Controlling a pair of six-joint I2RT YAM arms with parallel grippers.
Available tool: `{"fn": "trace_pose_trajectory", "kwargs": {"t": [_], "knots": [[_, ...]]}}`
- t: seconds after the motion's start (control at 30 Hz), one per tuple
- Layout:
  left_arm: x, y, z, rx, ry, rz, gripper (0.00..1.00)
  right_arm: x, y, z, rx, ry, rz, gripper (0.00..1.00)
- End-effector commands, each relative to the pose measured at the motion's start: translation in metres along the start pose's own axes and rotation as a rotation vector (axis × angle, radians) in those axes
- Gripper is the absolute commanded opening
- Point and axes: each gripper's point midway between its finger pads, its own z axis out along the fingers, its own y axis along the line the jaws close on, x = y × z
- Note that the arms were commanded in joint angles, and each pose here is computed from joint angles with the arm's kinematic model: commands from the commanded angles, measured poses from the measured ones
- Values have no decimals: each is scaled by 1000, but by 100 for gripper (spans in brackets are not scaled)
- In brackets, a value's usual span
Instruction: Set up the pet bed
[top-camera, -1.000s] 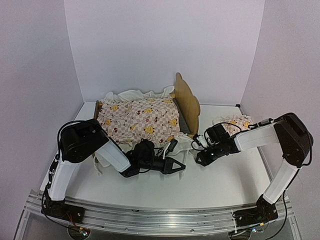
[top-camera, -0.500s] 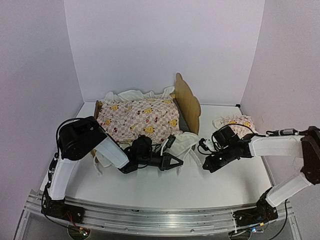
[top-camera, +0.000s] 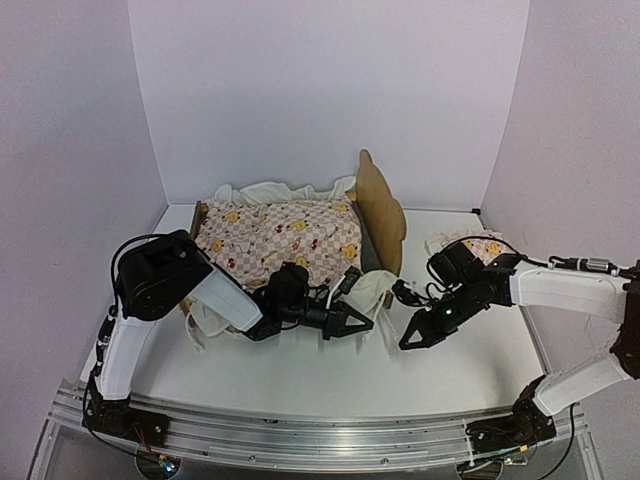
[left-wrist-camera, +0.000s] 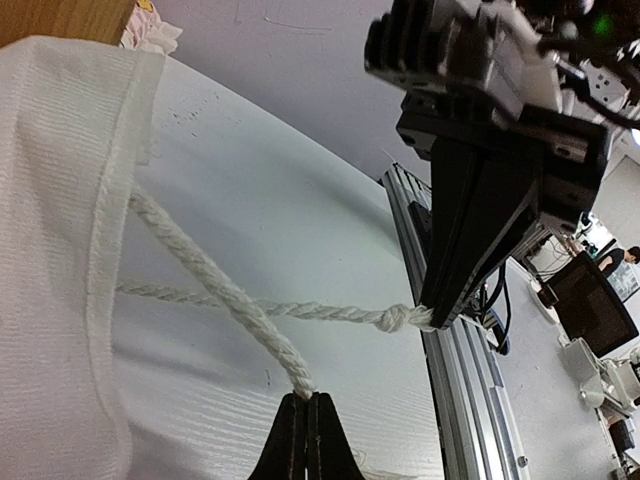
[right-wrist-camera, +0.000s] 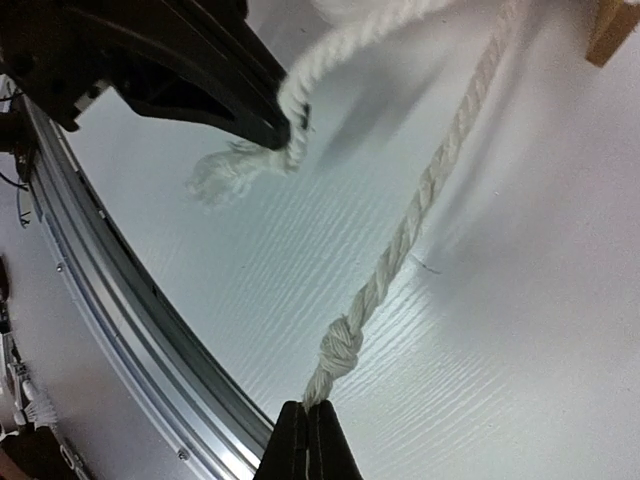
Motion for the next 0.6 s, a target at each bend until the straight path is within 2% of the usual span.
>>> {"fn": "trace_pose_trajectory", "kwargs": {"t": [0.0, 0.13, 0.23, 0.4, 0.43, 0.5, 0.57], "knots": [[-6, -19, 9, 17, 18, 58, 0, 3, 41, -9, -184, 68, -7, 0], [5, -7, 13, -41, 48, 60, 0, 1, 53, -13, -228, 66, -19, 0], [11, 4, 18, -100, 61, 112, 0, 1, 49, -11, -208, 70, -7, 0], [3, 2, 26, -104, 23, 254, 1, -1, 38, -2, -160, 85, 31, 0], [3, 2, 27, -105, 20, 278, 5, -2, 37, -1, -150, 87, 38, 0], [6, 1, 29, -101, 25, 334, 19, -5, 35, 1, -141, 89, 46, 0], [8, -3, 27, -87, 36, 376, 30, -7, 34, 2, -134, 93, 56, 0]]}}
